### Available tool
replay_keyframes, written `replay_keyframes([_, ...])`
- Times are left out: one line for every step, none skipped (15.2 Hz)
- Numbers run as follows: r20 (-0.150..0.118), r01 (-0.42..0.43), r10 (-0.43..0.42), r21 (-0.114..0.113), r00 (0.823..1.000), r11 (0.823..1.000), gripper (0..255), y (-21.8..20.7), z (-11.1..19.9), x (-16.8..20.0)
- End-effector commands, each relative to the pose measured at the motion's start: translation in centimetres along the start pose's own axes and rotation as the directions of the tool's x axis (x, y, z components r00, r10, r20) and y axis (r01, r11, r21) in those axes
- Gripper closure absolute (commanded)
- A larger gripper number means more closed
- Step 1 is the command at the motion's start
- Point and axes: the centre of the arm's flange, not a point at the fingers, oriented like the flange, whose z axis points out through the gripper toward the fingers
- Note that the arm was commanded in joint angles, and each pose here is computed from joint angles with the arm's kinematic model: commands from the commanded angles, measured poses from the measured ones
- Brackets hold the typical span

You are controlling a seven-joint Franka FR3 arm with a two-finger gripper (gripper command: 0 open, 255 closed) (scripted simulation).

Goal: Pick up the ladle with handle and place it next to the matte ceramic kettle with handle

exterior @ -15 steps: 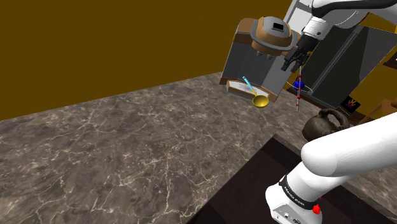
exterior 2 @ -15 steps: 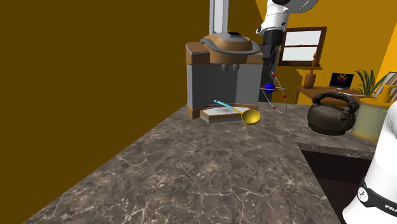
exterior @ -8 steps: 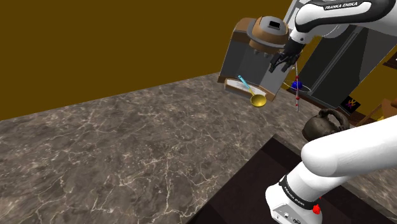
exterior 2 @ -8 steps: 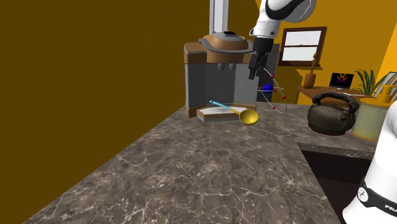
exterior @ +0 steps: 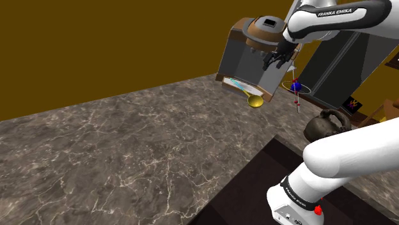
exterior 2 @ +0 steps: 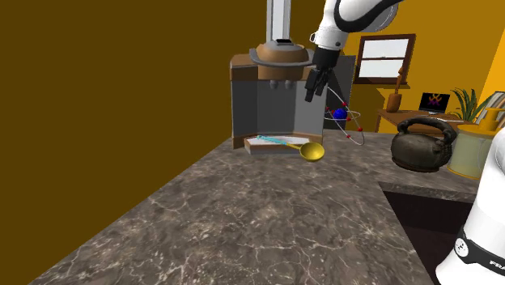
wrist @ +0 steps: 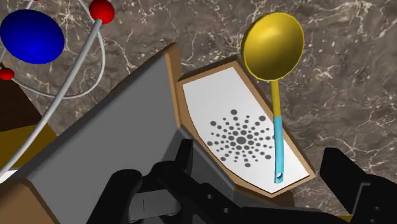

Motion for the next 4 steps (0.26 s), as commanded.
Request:
replay_keyframes([0.069,0.026,-0.025,-0.006,0.997,1.0,0,-1.3,5.8,0.6])
replay_keyframes([0.072,0.038,-0.037,-0.014,0.997,0.999,0,-1.9,7.0,0.7])
replay_keyframes([0.076,0.05,-0.049,-0.023,0.996,0.998,0,-2.5,8.3,0.8])
replay_keyframes([0.08,0.063,-0.06,-0.031,0.995,0.998,0,-3.1,9.5,0.9])
